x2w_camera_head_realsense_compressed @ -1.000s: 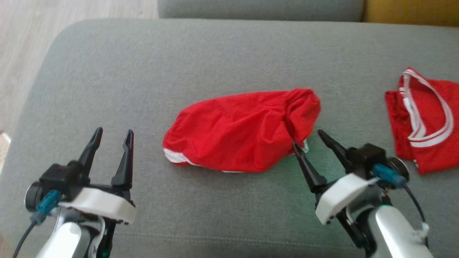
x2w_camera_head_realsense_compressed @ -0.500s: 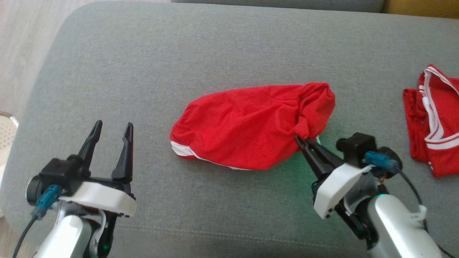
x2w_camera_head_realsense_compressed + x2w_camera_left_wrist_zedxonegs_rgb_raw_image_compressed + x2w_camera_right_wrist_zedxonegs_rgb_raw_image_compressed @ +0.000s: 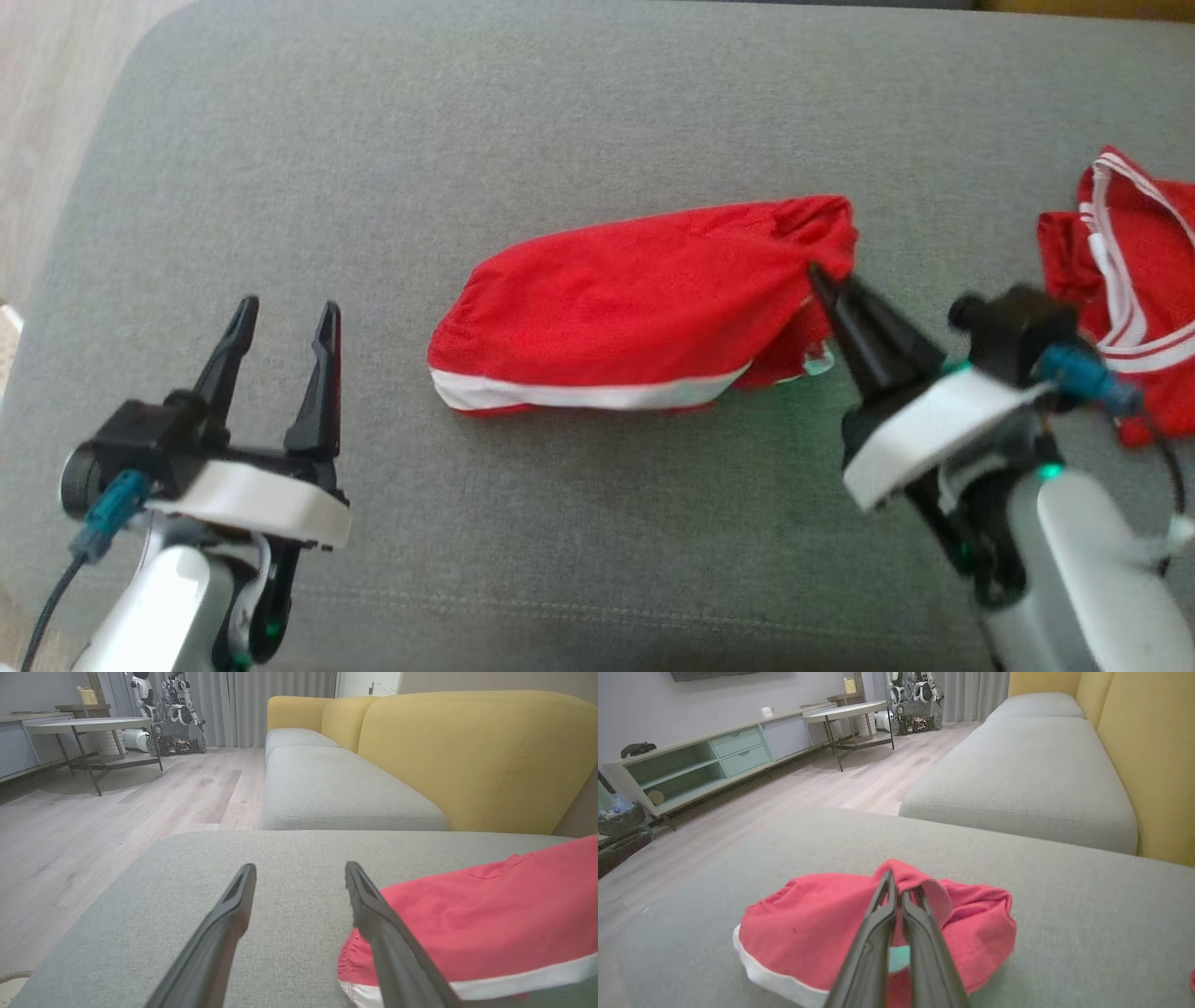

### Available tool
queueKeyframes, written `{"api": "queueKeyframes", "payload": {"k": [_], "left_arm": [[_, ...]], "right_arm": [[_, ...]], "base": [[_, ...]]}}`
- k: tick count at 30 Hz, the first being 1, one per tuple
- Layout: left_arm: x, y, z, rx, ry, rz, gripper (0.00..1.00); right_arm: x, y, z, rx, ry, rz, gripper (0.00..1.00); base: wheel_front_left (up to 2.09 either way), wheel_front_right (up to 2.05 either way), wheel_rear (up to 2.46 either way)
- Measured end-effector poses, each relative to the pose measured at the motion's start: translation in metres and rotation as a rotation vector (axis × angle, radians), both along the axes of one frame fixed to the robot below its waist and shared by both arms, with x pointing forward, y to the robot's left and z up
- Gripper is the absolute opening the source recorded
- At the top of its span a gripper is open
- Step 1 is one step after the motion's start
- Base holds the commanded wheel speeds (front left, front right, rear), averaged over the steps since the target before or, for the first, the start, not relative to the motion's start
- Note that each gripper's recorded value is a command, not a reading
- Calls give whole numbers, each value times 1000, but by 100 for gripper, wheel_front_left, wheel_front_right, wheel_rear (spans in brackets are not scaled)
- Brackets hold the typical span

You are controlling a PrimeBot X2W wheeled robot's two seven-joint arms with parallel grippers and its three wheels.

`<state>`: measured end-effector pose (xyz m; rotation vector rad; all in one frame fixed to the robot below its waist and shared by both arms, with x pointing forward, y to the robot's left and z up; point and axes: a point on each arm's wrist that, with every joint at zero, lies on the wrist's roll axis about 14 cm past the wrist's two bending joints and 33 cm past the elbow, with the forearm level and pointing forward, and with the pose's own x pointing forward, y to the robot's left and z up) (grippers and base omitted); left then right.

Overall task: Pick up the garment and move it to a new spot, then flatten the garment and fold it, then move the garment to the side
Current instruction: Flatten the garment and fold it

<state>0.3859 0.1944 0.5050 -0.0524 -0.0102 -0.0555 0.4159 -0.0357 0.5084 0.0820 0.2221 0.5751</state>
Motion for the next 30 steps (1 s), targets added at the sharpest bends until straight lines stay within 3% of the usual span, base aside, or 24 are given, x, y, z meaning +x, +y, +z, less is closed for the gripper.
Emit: {"api": "queueKeyframes", "payload": {"k": [8, 14, 19, 20, 21, 24, 30], "left_arm": [[8, 4, -1, -11, -2, 18, 100], [20, 6, -13, -20, 21, 28, 100], [25, 7, -21, -19, 40, 31, 100], [25, 6, -23, -18, 45, 30, 100], [26, 6, -24, -17, 48, 30, 100], [29, 3, -24, -14, 44, 14, 100], [33, -5, -17, -11, 19, -11, 100]], "right_arm": [[50, 13, 10, 15, -28, 6, 0], [88, 32, -34, -6, 93, 36, 0], [94, 43, -62, -2, 153, 48, 0], [94, 45, -67, 0, 159, 51, 35], [93, 46, -69, 6, 162, 52, 100], [89, 47, -69, 18, 144, 54, 100], [87, 28, -34, 97, 19, -2, 100]], "base": [[0, 0, 0], [0, 0, 0], [0, 0, 0], [0, 0, 0], [0, 0, 0], [0, 0, 0], [0, 0, 0]]}}
